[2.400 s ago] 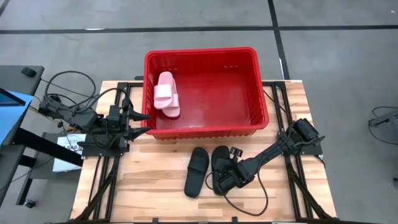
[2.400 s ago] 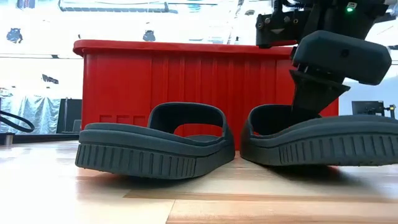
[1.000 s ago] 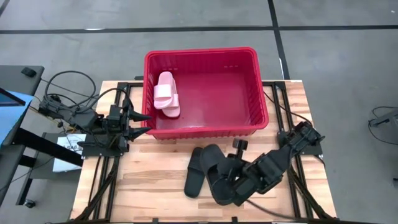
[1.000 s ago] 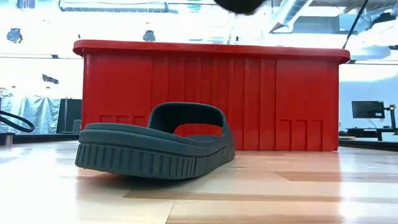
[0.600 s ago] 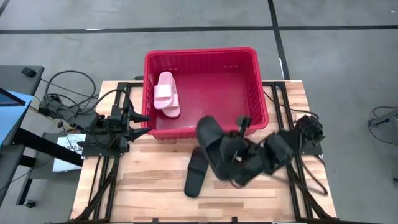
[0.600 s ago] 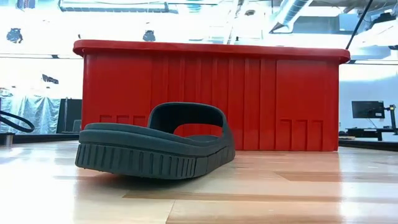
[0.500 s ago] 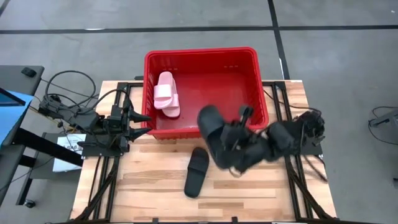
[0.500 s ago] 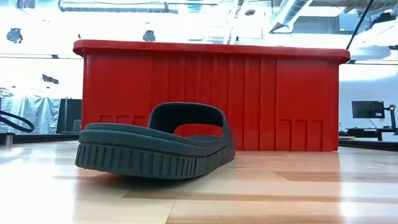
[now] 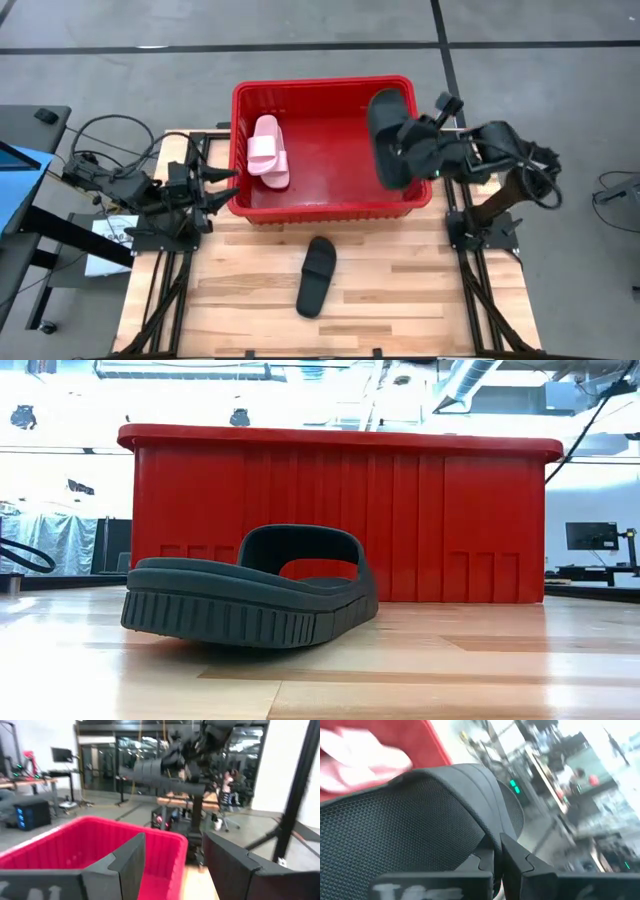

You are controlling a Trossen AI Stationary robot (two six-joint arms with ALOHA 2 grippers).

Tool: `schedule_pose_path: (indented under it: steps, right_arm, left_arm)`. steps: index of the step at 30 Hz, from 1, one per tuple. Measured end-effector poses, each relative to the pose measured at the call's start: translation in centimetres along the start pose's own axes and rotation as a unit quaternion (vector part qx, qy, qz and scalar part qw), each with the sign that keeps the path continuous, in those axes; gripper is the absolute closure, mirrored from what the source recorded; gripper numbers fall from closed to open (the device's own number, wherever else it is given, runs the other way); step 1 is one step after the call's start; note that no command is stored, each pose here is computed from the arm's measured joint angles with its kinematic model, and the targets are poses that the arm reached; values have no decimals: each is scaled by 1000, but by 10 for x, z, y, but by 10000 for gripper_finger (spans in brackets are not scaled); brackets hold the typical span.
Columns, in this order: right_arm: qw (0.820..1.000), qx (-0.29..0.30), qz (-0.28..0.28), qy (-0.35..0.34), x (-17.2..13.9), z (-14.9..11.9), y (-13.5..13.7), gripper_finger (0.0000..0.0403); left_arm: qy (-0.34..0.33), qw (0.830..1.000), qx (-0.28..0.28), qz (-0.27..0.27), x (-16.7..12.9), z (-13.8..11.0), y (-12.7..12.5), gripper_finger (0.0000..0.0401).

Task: Pick and place slides into bin
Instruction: Put the right black slipper in the red bin

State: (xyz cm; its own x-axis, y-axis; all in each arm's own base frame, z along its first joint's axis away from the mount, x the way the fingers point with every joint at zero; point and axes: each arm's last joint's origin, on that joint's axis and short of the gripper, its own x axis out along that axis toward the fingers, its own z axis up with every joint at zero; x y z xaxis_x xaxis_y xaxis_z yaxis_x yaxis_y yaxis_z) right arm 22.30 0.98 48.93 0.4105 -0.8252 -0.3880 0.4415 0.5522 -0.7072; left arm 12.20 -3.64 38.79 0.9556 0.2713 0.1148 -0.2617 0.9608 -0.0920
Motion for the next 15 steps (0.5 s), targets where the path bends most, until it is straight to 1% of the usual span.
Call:
schedule_pose_path:
  steps: [2,4,7,8,10,13,15]
  right_arm:
    - [1000,11,-10,19,13,-14,-1,403]
    - [1000,25,0,16,27,-27,1,403]
    - [998,47,38,-35,48,-43,5,403]
    - [997,46,45,-52,55,-48,7,403]
    - [996,43,44,-65,70,-61,9,403]
    - [997,38,45,-43,96,-81,8,403]
    - [997,41,61,-27,114,-91,5,403]
  left_arm:
    - [-11,1000,3,7,0,3,0,214]
    - [-21,1000,9,11,0,5,1,214]
    - [-31,999,16,21,0,7,1,214]
    - [-32,999,20,25,0,8,2,214]
    - [-33,998,28,42,0,9,3,214]
    - [-35,996,33,72,-1,10,4,214]
    - [-37,995,34,86,-1,11,5,214]
